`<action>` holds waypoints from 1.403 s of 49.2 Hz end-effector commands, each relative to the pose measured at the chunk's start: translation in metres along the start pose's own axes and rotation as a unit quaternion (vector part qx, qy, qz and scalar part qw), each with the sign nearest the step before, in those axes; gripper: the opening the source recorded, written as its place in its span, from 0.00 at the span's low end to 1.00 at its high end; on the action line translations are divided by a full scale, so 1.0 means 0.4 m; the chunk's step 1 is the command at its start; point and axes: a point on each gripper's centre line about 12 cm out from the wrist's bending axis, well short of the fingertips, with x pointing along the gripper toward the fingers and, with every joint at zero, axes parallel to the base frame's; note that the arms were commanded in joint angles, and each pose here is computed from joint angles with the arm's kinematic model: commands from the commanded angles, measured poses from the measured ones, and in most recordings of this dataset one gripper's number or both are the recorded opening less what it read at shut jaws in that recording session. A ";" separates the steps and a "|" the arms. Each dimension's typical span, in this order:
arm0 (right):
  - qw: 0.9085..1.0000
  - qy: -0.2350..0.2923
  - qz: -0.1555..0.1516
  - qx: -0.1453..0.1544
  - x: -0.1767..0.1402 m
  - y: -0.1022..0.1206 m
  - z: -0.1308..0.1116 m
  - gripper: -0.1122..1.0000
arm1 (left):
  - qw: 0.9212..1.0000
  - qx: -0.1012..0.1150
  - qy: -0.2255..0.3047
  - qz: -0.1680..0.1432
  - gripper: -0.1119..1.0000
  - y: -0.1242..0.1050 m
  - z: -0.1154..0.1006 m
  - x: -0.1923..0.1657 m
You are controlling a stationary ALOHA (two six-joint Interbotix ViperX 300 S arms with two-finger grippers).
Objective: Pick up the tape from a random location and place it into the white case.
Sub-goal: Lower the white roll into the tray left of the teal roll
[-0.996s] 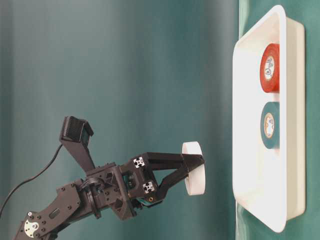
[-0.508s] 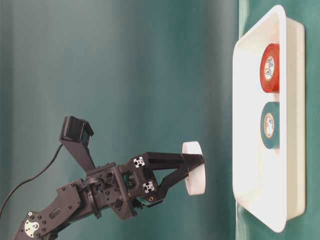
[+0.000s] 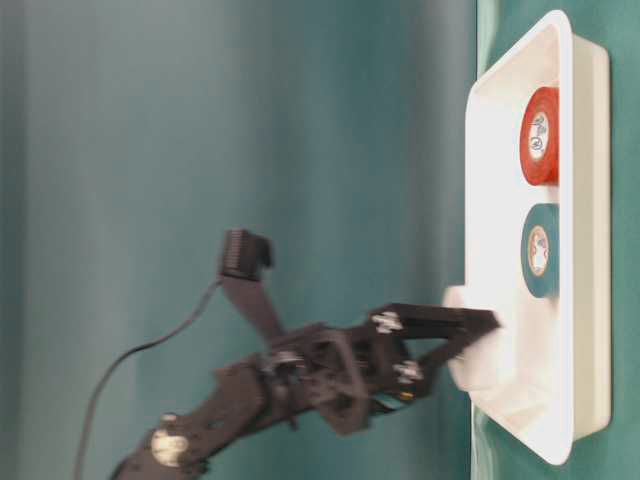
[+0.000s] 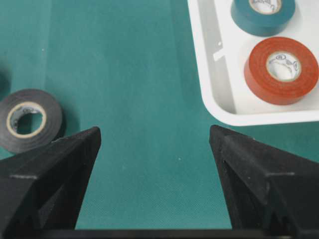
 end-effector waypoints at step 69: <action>1.000 -0.007 0.000 -0.001 0.000 0.002 0.016 0.86 | 1.000 -0.017 -0.022 0.009 1.00 0.042 -0.017 0.032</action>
